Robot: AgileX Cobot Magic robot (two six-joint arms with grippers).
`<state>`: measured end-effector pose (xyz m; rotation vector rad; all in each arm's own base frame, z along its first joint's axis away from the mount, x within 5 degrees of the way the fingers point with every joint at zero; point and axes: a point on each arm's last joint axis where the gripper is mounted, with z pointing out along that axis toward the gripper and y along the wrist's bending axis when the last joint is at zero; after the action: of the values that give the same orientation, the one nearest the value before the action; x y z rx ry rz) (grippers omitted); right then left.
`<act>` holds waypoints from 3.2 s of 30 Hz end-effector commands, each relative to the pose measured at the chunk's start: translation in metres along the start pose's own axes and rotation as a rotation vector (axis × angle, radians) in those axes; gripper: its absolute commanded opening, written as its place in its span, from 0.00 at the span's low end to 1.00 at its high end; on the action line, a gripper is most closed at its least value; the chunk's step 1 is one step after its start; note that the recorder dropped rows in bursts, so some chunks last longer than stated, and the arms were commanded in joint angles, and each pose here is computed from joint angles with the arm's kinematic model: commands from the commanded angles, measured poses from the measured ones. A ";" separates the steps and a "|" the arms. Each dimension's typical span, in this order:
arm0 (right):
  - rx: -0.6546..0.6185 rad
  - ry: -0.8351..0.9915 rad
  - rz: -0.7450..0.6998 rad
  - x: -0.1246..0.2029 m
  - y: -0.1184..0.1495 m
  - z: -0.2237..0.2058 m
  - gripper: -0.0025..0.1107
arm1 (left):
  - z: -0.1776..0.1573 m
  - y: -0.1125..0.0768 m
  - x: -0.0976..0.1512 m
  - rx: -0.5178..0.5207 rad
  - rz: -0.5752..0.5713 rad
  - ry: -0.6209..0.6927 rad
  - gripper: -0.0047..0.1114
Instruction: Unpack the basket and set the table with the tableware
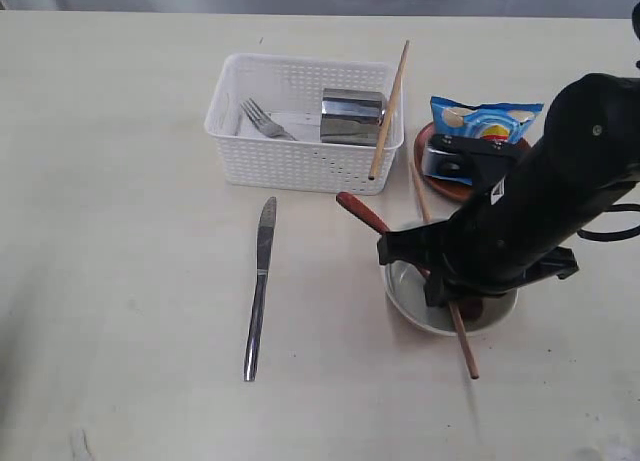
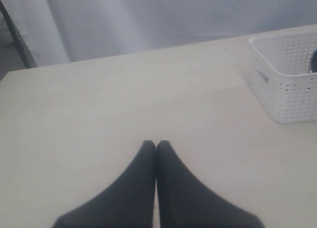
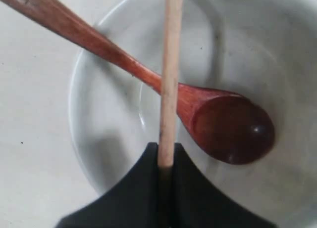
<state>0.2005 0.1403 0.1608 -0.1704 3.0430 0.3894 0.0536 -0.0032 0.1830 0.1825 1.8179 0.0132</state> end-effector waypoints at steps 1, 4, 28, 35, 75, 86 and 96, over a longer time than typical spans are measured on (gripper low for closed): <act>0.012 0.027 -0.008 0.002 -0.002 0.001 0.02 | 0.000 0.000 0.000 -0.004 0.006 -0.003 0.04; 0.011 0.028 -0.006 0.002 -0.002 0.001 0.02 | 0.000 0.000 0.000 -0.004 0.006 -0.003 0.04; 0.034 0.050 -0.085 -0.017 0.011 -0.025 0.41 | 0.000 0.000 0.000 -0.004 0.006 -0.003 0.04; 0.119 0.064 -0.139 -0.030 0.017 -0.058 0.41 | 0.000 0.000 0.000 -0.004 0.006 -0.003 0.04; 0.023 0.013 0.067 -0.191 0.045 -0.048 0.41 | 0.000 0.000 0.000 -0.004 0.006 -0.003 0.04; 0.032 0.038 0.071 -0.192 0.044 -0.036 0.41 | 0.000 0.000 0.000 -0.004 0.006 -0.003 0.04; 0.009 0.034 0.079 -0.193 0.046 -0.036 0.41 | 0.000 0.000 0.000 -0.004 0.006 -0.003 0.04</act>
<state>0.3834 0.1944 0.2203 -0.0519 3.1004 0.3724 0.0536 -0.0029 0.1830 0.1870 1.8171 0.0203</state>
